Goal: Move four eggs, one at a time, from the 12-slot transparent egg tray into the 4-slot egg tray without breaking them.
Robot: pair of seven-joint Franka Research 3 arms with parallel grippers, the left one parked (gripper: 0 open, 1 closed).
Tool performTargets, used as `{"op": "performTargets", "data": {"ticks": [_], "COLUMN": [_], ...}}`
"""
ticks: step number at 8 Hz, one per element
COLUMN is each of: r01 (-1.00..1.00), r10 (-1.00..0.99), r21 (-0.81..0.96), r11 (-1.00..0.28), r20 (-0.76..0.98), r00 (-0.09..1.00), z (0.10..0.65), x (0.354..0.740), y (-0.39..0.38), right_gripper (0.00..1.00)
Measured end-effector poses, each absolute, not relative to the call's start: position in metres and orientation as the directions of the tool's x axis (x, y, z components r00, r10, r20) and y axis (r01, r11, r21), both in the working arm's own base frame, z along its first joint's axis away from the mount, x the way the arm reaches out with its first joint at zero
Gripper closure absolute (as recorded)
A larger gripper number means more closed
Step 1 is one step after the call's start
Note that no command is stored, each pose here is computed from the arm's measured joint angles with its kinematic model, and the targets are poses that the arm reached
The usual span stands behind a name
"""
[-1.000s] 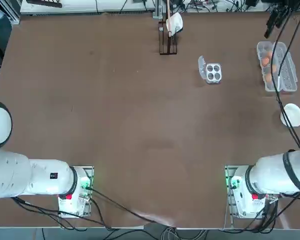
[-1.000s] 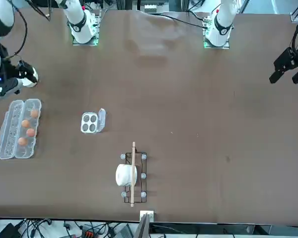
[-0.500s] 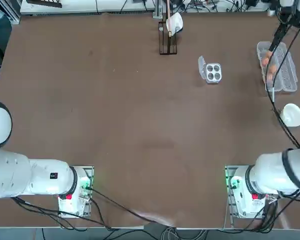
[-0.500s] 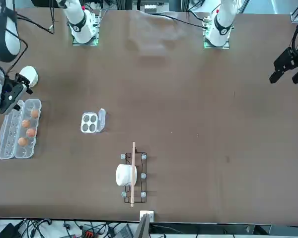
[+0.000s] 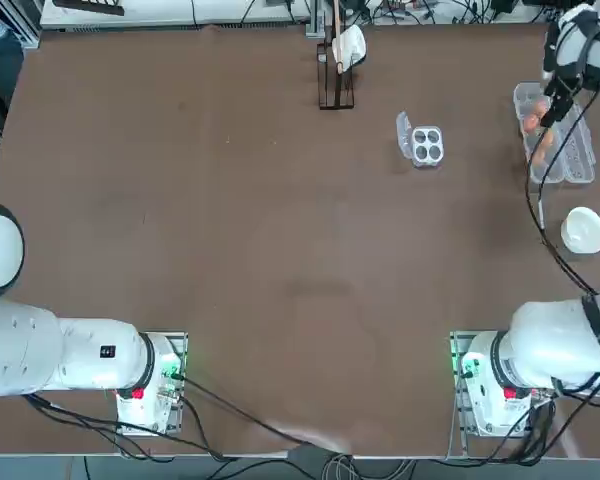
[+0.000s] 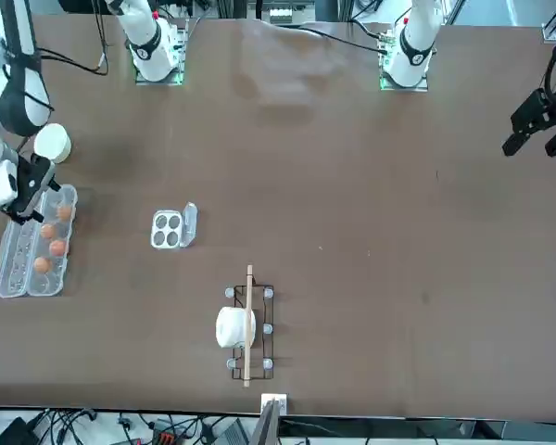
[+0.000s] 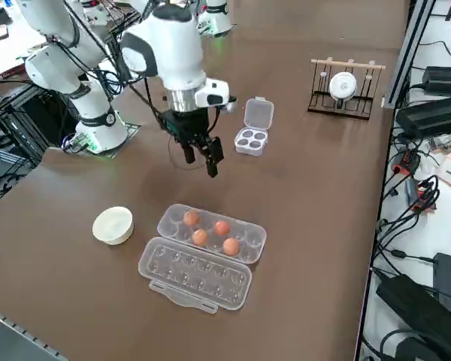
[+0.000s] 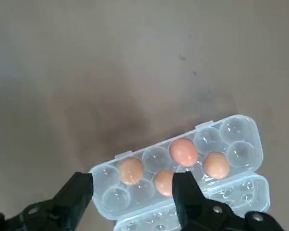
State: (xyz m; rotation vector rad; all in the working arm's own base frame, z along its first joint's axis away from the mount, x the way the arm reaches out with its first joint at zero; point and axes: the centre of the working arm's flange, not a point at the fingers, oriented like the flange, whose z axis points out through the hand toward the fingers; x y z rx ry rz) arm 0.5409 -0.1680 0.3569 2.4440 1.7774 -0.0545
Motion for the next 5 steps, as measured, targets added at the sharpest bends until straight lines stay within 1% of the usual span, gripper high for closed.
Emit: {"op": "performTargets", "data": {"ticks": [2,4,5], "r01": [0.961,0.966,0.972], "r10": [0.957,0.961,0.968], "r21": [0.068,0.048,0.046], "r11": [-0.267,-0.256,-0.229], "r20": [-0.098,-0.094,-0.094], "r00": [0.272,0.259,0.232], "z": [0.33,0.304,0.295], "x": [0.53,0.527,0.527], "y": [-0.193,-0.208,-0.212], "right_gripper": [0.0,0.0,0.0]}}
